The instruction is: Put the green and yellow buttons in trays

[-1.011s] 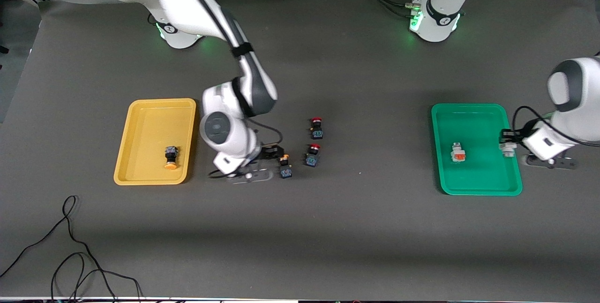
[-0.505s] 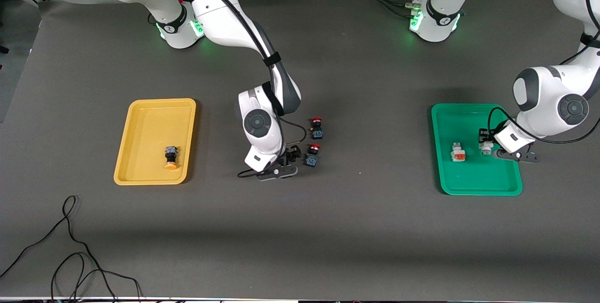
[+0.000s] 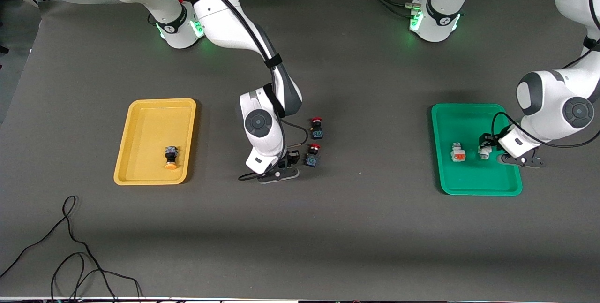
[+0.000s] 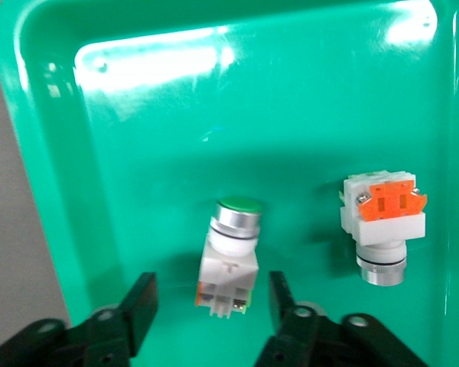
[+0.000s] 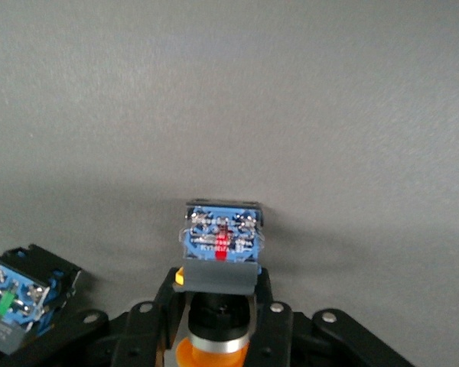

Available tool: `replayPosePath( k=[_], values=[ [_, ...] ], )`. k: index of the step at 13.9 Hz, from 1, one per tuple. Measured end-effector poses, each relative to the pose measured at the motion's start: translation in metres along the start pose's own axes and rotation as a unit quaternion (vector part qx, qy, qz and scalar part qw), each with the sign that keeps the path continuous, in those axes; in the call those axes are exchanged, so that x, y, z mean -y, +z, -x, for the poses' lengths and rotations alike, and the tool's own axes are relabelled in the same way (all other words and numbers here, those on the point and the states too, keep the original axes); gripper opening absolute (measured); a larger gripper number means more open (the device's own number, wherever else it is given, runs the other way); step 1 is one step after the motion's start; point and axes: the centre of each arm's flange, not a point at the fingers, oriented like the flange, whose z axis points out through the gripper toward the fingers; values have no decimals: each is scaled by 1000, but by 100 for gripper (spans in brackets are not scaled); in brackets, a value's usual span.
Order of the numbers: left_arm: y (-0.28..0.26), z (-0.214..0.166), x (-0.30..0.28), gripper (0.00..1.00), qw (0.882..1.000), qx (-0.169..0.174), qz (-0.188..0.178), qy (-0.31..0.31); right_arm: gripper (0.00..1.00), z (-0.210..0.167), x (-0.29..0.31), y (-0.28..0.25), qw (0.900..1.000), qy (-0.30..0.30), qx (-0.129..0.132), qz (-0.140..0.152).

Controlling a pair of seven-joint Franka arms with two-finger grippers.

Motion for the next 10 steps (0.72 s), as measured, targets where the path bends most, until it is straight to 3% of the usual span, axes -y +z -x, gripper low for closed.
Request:
replayPosePath(
  k=[2,3,7,10],
  values=[
    [-17,-9,8,93,1000,18,-1,-2,40,-9,-8,-19,1000,8,-5,-2],
    [-31,-15,12,98,1000,30,-3,-3,40,-15,-17,-37,1000,16,2,-2],
    [-120,-37,23,100,998,63,-13,-10,40,-37,-106,-158,995,73,74,-7],
    [-199,-41,15,100,996,82,-19,-10,40,-33,-203,-242,992,53,113,-5]
  ],
)
